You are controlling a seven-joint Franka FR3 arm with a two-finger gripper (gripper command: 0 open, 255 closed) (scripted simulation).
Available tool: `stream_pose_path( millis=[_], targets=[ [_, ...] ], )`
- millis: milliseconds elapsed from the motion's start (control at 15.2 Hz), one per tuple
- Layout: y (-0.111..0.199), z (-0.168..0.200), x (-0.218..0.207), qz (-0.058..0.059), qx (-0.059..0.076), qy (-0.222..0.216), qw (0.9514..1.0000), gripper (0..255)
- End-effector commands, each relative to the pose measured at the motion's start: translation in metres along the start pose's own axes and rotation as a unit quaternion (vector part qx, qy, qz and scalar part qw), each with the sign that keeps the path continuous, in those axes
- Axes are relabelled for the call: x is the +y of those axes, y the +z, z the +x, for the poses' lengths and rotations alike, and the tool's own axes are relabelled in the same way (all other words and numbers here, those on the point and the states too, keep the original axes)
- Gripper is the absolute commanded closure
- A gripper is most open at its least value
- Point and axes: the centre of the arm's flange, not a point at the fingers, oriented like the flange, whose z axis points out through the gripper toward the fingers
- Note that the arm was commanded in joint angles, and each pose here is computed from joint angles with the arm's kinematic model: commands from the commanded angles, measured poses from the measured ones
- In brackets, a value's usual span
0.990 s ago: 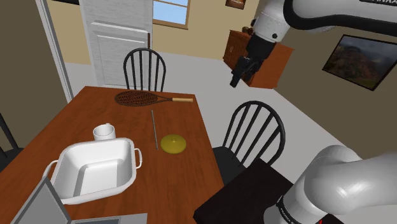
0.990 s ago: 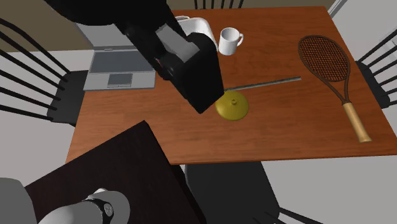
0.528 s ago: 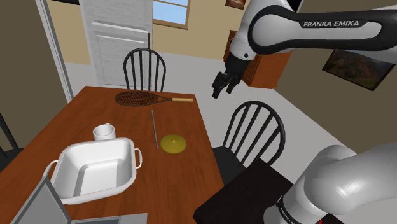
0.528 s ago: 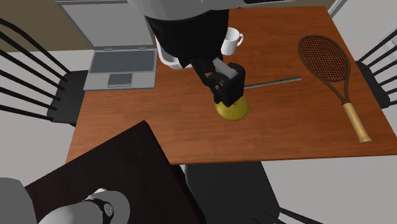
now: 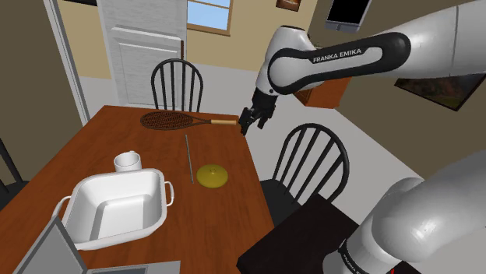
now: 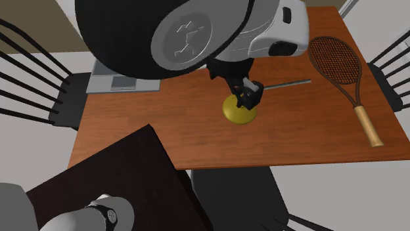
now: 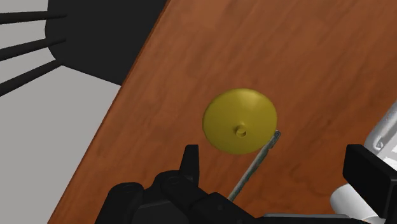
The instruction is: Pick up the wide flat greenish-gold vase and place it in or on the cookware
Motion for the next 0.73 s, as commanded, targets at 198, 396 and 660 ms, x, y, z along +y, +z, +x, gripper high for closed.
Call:
stream_pose_path(
  millis=[198, 396, 660],
  targets=[
    [0.06, 0.034, -0.002, 0.003, -0.009, 0.006, 0.9999, 0],
    [0.095, 0.052, -0.003, 0.005, -0.015, 0.01, 0.9998, 0],
    [0.144, 0.077, -0.005, 0.008, -0.022, 0.015, 0.9996, 0]
  ],
)
